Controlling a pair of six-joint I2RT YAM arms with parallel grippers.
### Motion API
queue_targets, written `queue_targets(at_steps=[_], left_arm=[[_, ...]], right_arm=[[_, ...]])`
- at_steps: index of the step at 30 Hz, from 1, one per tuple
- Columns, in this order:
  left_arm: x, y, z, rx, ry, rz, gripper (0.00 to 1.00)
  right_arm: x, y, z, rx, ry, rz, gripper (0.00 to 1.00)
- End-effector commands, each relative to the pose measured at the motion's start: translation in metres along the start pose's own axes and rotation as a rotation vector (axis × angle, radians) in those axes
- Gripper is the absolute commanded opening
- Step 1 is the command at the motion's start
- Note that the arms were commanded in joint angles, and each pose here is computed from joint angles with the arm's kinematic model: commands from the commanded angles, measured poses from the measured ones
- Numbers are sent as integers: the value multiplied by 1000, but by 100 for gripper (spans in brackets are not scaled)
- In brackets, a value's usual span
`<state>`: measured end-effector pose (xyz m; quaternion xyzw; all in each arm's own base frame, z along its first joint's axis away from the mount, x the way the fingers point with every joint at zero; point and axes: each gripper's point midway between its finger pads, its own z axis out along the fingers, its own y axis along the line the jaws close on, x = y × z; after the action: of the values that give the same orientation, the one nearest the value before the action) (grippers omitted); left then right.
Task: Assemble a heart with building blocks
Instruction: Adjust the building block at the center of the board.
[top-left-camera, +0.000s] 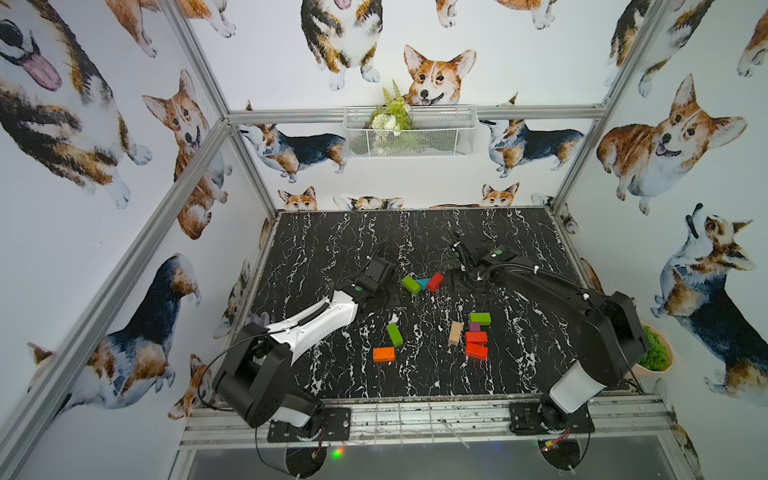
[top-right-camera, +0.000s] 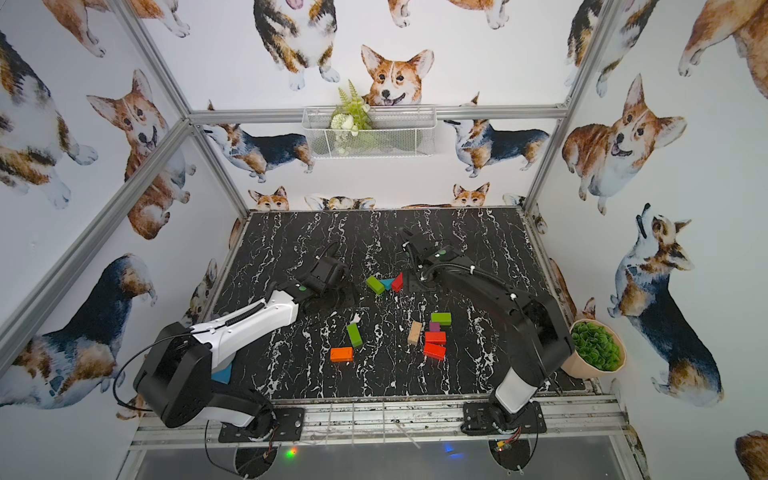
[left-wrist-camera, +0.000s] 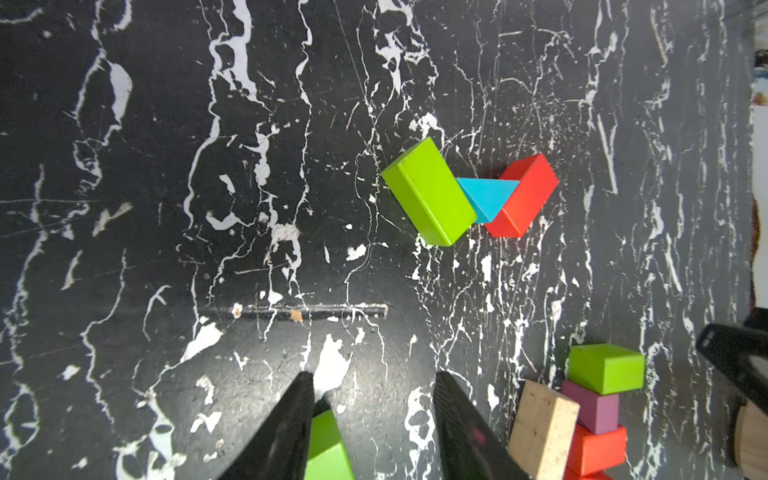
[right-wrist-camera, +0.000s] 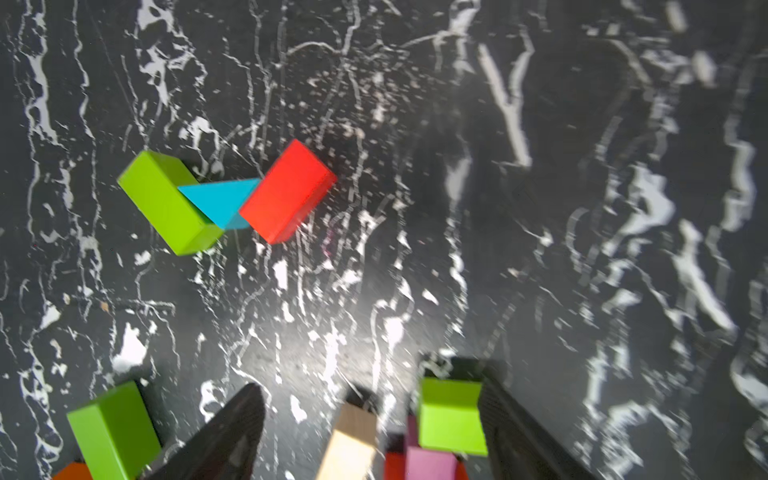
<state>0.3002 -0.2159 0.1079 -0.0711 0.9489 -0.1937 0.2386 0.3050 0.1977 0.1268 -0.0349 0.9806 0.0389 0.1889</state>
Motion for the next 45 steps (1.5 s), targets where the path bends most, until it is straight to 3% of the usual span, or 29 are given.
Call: queue_targets(at_steps=[1, 6, 13, 22, 27, 34, 37, 40, 45], left_arm=[[7, 6, -14, -1, 10, 23, 54], [22, 21, -29, -2, 5, 32, 57], [34, 31, -36, 9, 8, 23, 57], [42, 36, -33, 16, 17, 13, 57], [39, 31, -33, 26, 18, 20, 57], [37, 29, -29, 30, 18, 29, 57], [37, 27, -28, 33, 27, 30, 57], [40, 25, -28, 49, 39, 33, 57], [46, 31, -28, 39, 48, 36, 57]], right_arm=[[38, -32, -7, 117, 118, -46, 92], [66, -41, 6, 128, 176, -22, 97], [65, -51, 34, 237, 211, -31, 99], [77, -86, 52, 322, 250, 31, 92], [73, -119, 38, 372, 239, 109, 90], [57, -115, 7, 314, 95, 287, 93], [53, -112, 8, 303, 79, 348, 87], [61, -104, 20, 277, 143, 326, 87], [85, -118, 24, 324, 173, 283, 76]])
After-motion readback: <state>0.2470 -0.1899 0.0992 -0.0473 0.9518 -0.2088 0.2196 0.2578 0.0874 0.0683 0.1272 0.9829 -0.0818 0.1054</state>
